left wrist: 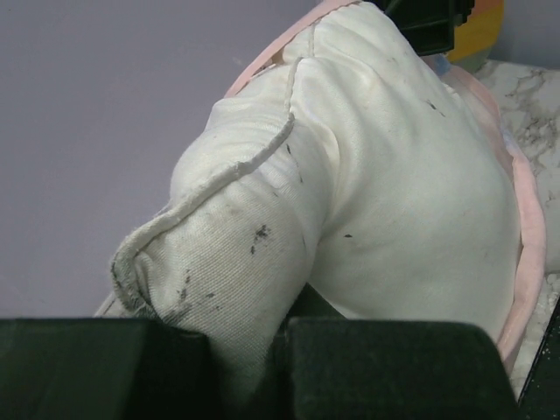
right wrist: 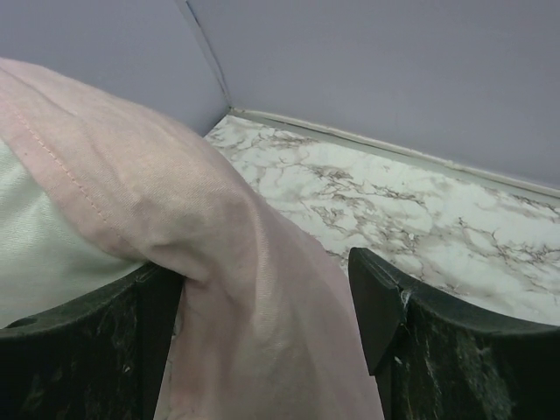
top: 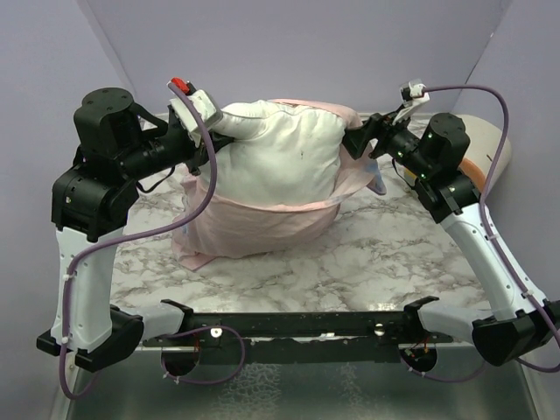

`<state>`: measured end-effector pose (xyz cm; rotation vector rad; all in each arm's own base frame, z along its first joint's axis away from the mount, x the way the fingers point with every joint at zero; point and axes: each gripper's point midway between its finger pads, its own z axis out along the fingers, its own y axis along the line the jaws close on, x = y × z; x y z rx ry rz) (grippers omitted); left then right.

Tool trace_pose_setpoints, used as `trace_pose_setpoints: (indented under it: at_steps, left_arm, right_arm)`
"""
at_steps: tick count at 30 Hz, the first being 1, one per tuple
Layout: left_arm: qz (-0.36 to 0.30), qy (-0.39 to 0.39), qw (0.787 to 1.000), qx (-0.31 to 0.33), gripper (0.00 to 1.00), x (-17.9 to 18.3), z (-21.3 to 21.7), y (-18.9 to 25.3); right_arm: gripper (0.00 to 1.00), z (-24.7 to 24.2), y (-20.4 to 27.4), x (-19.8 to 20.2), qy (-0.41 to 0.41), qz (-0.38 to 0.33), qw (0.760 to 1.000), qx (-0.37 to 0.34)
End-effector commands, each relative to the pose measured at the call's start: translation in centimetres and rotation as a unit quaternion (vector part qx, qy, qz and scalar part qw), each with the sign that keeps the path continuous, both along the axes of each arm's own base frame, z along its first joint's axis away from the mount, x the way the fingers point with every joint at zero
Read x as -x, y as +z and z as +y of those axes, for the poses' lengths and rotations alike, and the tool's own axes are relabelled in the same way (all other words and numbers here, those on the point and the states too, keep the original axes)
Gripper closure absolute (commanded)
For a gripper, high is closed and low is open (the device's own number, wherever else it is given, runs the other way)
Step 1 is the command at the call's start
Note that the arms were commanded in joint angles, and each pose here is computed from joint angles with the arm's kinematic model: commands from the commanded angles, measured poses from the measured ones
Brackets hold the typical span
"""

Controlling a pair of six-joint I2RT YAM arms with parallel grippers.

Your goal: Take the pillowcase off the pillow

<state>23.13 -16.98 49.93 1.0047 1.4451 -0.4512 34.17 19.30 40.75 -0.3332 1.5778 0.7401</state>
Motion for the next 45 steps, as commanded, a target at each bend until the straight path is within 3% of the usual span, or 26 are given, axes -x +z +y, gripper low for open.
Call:
trace_pose_setpoints:
  at_steps: [1, 6, 11, 18, 25, 33, 38, 42, 45]
  left_arm:
    - [0.036, -0.041, 0.998, 0.02, 1.0, 1.6, -1.1, -0.1]
    - [0.07, -0.087, 0.993, 0.037, 1.0, 3.9, -2.0, 0.7]
    - [0.115, -0.131, 0.983, 0.049, 1.0, 6.2, -2.6, 1.4]
    - [0.199, -0.167, 0.965, 0.018, 1.0, 7.5, -3.2, -2.2]
    - [0.243, -0.224, 0.944, 0.011, 1.0, 10.1, -4.6, -3.8]
    - [0.249, -0.244, 0.937, 0.007, 1.0, 12.4, -4.6, -4.0]
    - [0.16, -0.208, 0.965, -0.008, 1.0, 11.1, -3.6, -2.2]
    - [0.005, -0.108, 0.994, 0.025, 1.0, 7.6, -2.0, 3.0]
    - [-0.123, -0.004, 0.99, 0.072, 1.0, 4.2, 0.0, 7.1]
  right_arm:
    - [0.29, -1.6, 0.2, -2.1, -0.074, -0.016, 0.997, 0.016]
    - [0.5, -3.6, 1.1, -6.0, -0.164, -0.02, 0.986, 0.018]
    - [0.64, -4.2, 2.8, -9.2, -0.213, -0.039, 0.976, 0.0]
    - [0.7, -2.9, 6.7, -10.9, -0.199, -0.067, 0.977, -0.042]
    - [0.78, -3.5, 9.0, -12.9, -0.23, -0.086, 0.968, -0.046]
    - [0.8, -3.7, 6.6, -16.7, -0.241, -0.035, 0.969, -0.036]
    - [0.75, -2.9, 3.7, -16.7, -0.218, -0.001, 0.975, -0.035]
    - [0.69, -3.3, 1.4, -15.4, -0.221, 0.025, 0.975, -0.024]
    - [0.65, -3.8, 1.0, -13.6, -0.218, 0.034, 0.975, -0.022]
